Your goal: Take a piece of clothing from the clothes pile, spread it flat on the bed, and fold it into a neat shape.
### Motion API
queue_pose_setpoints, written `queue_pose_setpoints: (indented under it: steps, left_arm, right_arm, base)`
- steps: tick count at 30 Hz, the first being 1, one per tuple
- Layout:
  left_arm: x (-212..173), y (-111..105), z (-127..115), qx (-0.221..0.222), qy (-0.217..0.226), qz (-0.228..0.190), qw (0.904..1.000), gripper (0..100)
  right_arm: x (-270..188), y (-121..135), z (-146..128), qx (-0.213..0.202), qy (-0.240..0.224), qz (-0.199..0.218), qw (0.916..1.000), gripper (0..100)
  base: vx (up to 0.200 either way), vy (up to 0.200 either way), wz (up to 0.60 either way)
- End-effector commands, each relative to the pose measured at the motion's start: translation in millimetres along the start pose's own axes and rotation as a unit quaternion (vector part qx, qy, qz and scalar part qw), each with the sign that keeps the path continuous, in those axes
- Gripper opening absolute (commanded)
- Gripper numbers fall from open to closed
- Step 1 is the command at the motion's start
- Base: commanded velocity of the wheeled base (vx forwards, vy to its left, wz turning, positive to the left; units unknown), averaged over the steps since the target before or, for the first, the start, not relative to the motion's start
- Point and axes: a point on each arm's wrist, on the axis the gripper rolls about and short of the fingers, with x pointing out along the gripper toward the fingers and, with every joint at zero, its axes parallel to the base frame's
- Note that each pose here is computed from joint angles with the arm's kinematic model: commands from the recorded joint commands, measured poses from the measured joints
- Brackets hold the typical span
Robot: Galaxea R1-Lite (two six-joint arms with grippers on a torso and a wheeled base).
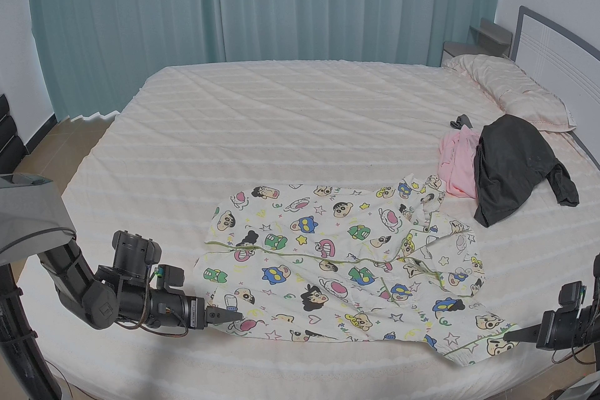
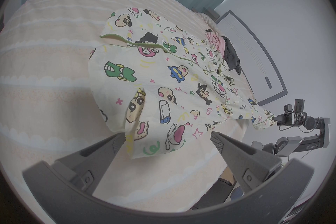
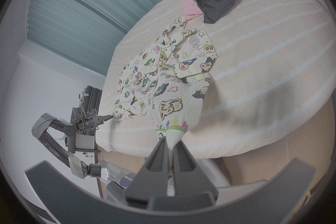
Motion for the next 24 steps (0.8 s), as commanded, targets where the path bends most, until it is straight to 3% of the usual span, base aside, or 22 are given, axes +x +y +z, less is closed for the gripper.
queue_pose_setpoints:
  steps: [1,12,24]
  left_arm:
    - [-7,-4,1,0.005,-0.010,-0.002,0.9999,100]
    - [-15,-10,6,0.032,-0.027,-0.006,0.9991,100]
    - [11,-6,5,0.044,0.003,-0.009,0.9990,100]
  right_arm:
    - [0,0,-1,0.002,0.002,0.000,1.0000,0]
    - [0,0,0,0.003,0.002,0.000,1.0000,0]
    - [1,0,1,0.004,0.003,0.000,1.0000,0]
  base:
    - [0.000,0.000,0.00]
    - [0.000,0.000,0.00]
    - [0.000,0.000,0.00]
